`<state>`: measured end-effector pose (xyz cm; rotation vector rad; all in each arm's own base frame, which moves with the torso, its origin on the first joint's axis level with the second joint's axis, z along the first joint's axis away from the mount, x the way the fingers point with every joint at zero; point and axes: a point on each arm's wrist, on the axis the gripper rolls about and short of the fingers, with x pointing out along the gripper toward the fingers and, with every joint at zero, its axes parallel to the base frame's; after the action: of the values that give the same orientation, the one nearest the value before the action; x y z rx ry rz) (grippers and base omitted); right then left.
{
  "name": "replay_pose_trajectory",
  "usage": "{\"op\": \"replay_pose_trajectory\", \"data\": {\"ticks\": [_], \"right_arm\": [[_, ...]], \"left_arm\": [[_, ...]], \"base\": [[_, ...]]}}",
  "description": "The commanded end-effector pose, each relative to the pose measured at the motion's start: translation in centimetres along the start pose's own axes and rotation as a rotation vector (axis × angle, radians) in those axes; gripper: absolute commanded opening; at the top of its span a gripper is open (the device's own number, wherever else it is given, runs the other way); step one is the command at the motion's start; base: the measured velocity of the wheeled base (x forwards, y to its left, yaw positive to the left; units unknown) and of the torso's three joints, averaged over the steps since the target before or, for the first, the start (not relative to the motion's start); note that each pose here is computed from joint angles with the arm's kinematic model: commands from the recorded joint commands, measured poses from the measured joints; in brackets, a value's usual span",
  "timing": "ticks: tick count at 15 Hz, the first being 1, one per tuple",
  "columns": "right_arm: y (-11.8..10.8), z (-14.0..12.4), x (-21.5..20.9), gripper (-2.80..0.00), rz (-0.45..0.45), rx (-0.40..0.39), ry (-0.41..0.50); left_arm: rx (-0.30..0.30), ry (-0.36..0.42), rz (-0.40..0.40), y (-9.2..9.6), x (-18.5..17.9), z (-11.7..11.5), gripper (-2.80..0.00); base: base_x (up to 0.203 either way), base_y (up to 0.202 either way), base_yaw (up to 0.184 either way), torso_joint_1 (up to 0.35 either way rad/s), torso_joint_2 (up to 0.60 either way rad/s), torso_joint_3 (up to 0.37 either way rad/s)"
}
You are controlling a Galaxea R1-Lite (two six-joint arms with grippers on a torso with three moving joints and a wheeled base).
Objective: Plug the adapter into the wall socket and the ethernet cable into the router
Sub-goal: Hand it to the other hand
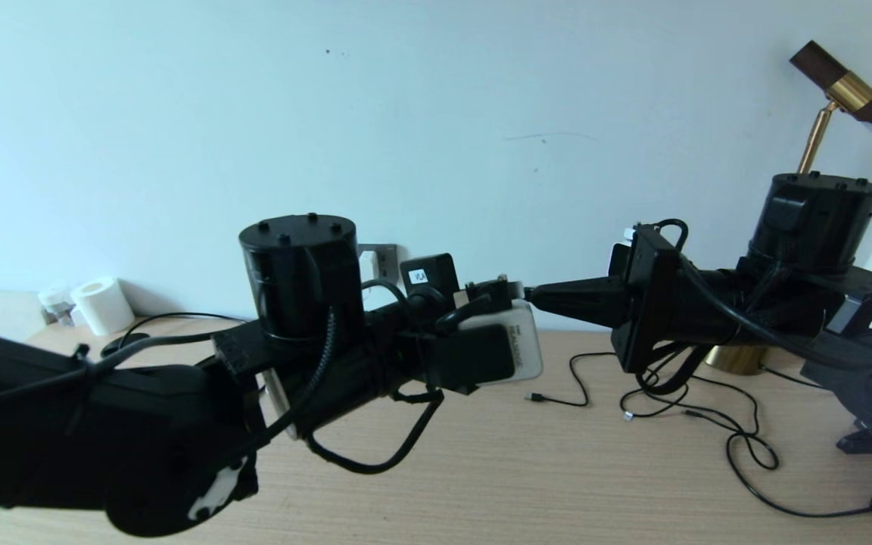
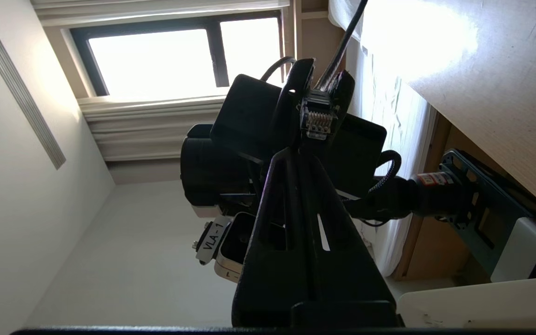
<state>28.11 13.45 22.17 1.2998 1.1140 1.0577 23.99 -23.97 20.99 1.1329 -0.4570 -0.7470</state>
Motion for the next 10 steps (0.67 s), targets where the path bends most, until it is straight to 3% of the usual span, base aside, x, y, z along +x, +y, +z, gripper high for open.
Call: {"op": "replay_pose_trajectory", "data": {"ticks": [1, 2, 3, 10], "right_arm": [[0.05, -0.22, -0.06, -2.80, 0.002, 0.007, 0.008], [-0.04, -0.18, -0.03, -1.31, 0.000, 0.009, 0.007], [-0.11, -0.17, -0.03, 0.00, -0.001, 0.011, 0.008], [-0.46, 0.27, 0.18, 0.00, -0.007, 0.024, 0.005]], "left_arm": [[0.007, -0.003, 0.007, 0.13, -0.09, 0.06, -2.80], [0.007, -0.003, 0.007, 0.13, -0.09, 0.06, -2.80], [0.007, -0.002, 0.005, 0.08, -0.15, 0.04, -2.80], [0.006, -0.010, 0.009, 0.10, -0.23, 0.23, -2.80]], "base": [[0.000, 0.000, 0.000, 0.000, 0.00, 0.000], [0.000, 0.000, 0.000, 0.000, 0.00, 0.000], [0.000, 0.000, 0.000, 0.000, 0.00, 0.000], [0.000, 0.000, 0.000, 0.000, 0.00, 0.000]]}}
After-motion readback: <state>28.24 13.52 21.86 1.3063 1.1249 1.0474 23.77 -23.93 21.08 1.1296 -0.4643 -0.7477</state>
